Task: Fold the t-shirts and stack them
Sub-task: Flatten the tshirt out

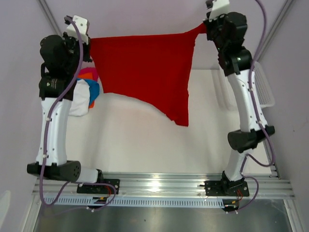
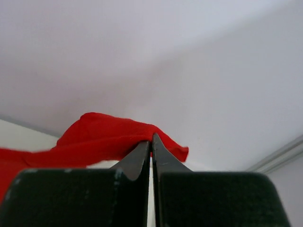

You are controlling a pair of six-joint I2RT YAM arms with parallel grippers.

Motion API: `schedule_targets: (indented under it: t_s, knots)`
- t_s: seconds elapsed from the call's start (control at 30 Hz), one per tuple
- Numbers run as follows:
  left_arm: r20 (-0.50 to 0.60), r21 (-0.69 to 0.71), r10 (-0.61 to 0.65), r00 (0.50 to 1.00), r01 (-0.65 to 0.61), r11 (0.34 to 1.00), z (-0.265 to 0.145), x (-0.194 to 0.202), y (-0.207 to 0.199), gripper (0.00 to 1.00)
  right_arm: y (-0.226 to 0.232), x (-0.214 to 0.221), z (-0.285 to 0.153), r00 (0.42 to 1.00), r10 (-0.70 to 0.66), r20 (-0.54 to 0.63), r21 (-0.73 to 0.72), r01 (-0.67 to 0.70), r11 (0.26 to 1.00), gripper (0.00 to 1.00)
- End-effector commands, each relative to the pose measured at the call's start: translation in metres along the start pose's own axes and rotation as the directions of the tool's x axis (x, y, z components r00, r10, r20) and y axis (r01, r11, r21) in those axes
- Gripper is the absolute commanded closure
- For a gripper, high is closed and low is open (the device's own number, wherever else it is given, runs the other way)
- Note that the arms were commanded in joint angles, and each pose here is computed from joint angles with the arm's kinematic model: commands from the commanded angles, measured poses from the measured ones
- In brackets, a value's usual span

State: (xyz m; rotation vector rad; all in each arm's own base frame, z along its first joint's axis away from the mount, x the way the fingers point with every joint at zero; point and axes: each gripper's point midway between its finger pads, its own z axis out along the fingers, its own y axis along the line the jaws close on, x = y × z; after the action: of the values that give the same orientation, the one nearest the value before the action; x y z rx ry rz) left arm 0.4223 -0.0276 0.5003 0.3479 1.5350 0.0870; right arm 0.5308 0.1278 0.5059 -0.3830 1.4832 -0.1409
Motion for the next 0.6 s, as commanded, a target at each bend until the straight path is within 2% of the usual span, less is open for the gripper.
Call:
schedule_targets:
  t_s: [0.0,0.1,0.13,0.2,0.23,0.27,0.33,0.37,0.53,0.57]
  knots:
    - [-0.045,0.043,-0.003,0.999,0.005,0.999,-0.024,0.009,-0.024,1.00,-0.002,-0.012,-0.033,0.999,0.043,-0.007,-0.008,-0.043,0.999,1.00]
    - [-0.096,0.044,0.018,0.995,-0.014,0.999,-0.061,0.034,-0.035,1.00,0.009,0.012,-0.053,0.994,0.079,-0.075,-0.078,-0.085,0.993,1.00]
    - [-0.086,0.034,0.017,0.996,-0.014,0.999,-0.075,0.031,-0.034,1.00,0.000,-0.010,-0.082,0.995,0.097,-0.027,-0.079,-0.099,0.992,1.00]
    - [-0.061,0.016,0.023,0.998,-0.022,1.000,-0.122,0.024,-0.032,1.00,0.000,-0.015,-0.108,0.993,0.115,-0.028,-0.107,-0.118,0.987,1.00]
    - [-0.053,0.012,0.024,0.998,-0.024,1.000,-0.138,0.020,-0.031,1.00,-0.009,-0.036,-0.134,0.992,0.129,0.015,-0.104,-0.127,0.986,1.00]
    - [0.014,-0.006,0.031,0.999,-0.031,1.000,-0.170,0.000,-0.027,1.00,-0.013,-0.050,-0.153,0.988,0.150,0.037,-0.119,-0.145,0.982,1.00]
    - [0.041,-0.006,0.043,0.998,-0.042,0.999,-0.202,-0.007,-0.029,1.00,-0.030,-0.083,-0.198,0.977,0.177,0.121,-0.108,-0.164,0.981,1.00]
    - [0.109,-0.027,0.048,0.993,-0.045,0.999,-0.234,-0.024,-0.025,1.00,-0.029,-0.094,-0.214,0.969,0.195,0.150,-0.135,-0.175,0.975,1.00]
    - [0.299,-0.080,0.074,0.951,-0.052,0.995,-0.331,-0.069,-0.020,1.00,-0.054,-0.129,-0.294,0.934,0.227,0.275,-0.111,-0.203,0.973,1.00]
    - [0.292,-0.081,0.073,0.954,-0.051,0.995,-0.338,-0.068,-0.020,1.00,-0.060,-0.136,-0.310,0.924,0.229,0.307,-0.105,-0.206,0.973,1.00]
